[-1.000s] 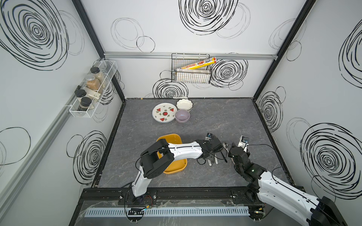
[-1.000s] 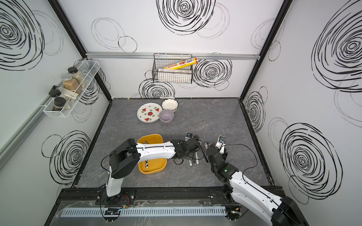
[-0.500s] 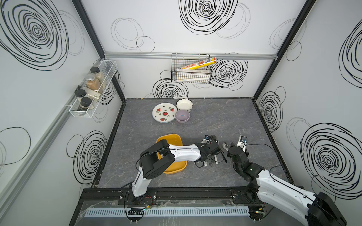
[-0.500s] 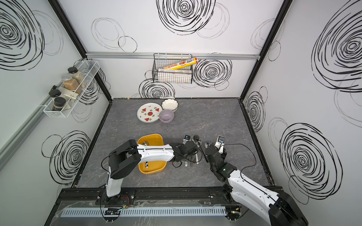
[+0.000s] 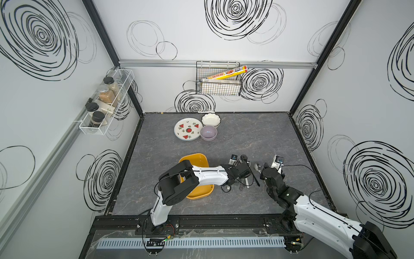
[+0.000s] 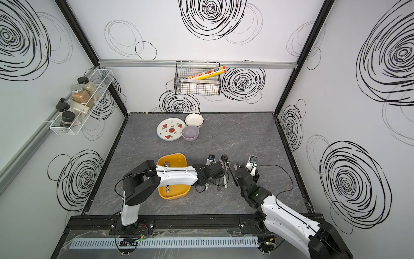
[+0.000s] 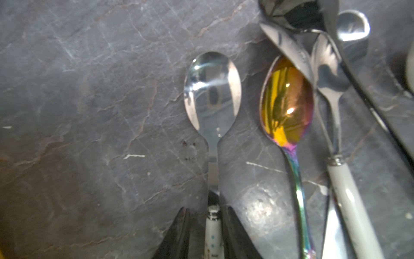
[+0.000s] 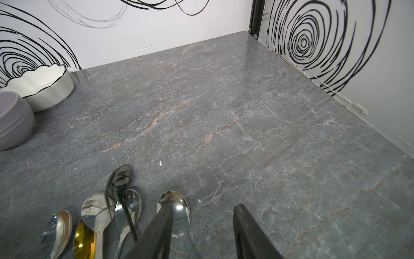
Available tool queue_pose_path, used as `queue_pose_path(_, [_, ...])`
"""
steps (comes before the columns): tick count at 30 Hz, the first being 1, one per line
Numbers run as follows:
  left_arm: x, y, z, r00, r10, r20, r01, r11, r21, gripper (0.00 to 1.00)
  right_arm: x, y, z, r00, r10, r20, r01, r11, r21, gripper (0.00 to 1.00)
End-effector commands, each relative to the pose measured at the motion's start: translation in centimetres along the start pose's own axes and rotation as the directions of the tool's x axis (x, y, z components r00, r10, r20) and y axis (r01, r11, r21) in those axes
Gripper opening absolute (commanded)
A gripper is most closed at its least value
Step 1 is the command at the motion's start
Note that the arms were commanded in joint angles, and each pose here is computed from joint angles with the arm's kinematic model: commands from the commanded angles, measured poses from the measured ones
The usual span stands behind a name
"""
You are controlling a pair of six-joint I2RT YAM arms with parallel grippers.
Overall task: Put the spoon into the storage box
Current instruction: Pick up the spoon from the center of the board.
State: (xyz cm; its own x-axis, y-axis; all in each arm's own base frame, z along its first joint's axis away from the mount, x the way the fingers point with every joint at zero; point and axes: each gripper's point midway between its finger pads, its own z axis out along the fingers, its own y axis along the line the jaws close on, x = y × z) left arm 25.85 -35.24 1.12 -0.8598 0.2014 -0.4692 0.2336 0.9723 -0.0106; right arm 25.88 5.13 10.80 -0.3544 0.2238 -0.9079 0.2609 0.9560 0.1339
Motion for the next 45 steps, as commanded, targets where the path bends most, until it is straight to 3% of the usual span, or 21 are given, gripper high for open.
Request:
queue_pose_path(1, [5.8,5.3,1.4,0.973,0.083,-0.218,-0.12,0.979,-0.163,0.34,-0.7,0.2,0.0,1.0,0.016,0.023,-0.016,1.0,-0.002,0.48])
queue_pose_path(13, [8.2,5.5,0.9,0.927,0.175,-0.331,-0.232,0.962,-0.142,0.32,-0.7,0.2,0.1,1.0,0.006,0.023,-0.006,1.0,0.004,0.48])
queue_pose_path(18, [7.8,5.4,0.8,0.921,0.195,-0.338,-0.257,0.955,-0.146,0.16,-0.7,0.2,0.1,1.0,0.007,0.024,-0.007,1.0,0.002,0.48])
queue_pose_path(21, [6.9,4.8,0.7,0.927,0.202,-0.315,-0.256,0.956,-0.142,0.12,-0.7,0.2,0.1,1.0,0.008,0.024,-0.008,1.0,0.0,0.48])
queue_pose_path(25, [4.6,3.8,0.2,0.945,0.202,-0.257,-0.243,0.96,-0.139,0.0,-0.7,0.2,0.1,1.0,0.007,0.023,-0.007,1.0,0.002,0.48])
queue_pose_path(32, [-2.6,0.7,-3.1,0.987,0.158,-0.04,-0.16,0.985,-0.064,0.0,-0.7,0.2,0.1,1.0,0.007,0.025,-0.007,1.0,0.002,0.48])
queue_pose_path(39, [-8.9,-2.3,-8.6,0.982,0.11,0.152,-0.12,0.991,0.059,0.0,-0.7,0.2,0.1,1.0,0.006,0.027,-0.006,1.0,0.003,0.48])
queue_pose_path(42, [-11.1,-1.8,-10.7,0.977,0.066,0.201,-0.083,0.993,0.079,0.0,-0.7,0.2,0.1,1.0,0.006,0.027,-0.006,1.0,0.002,0.48])
queue_pose_path(45, [-12.7,1.3,-12.7,0.971,-0.027,0.239,0.013,0.998,0.06,0.0,-0.7,0.1,0.1,1.0,0.01,0.029,-0.01,1.0,0.001,0.48])
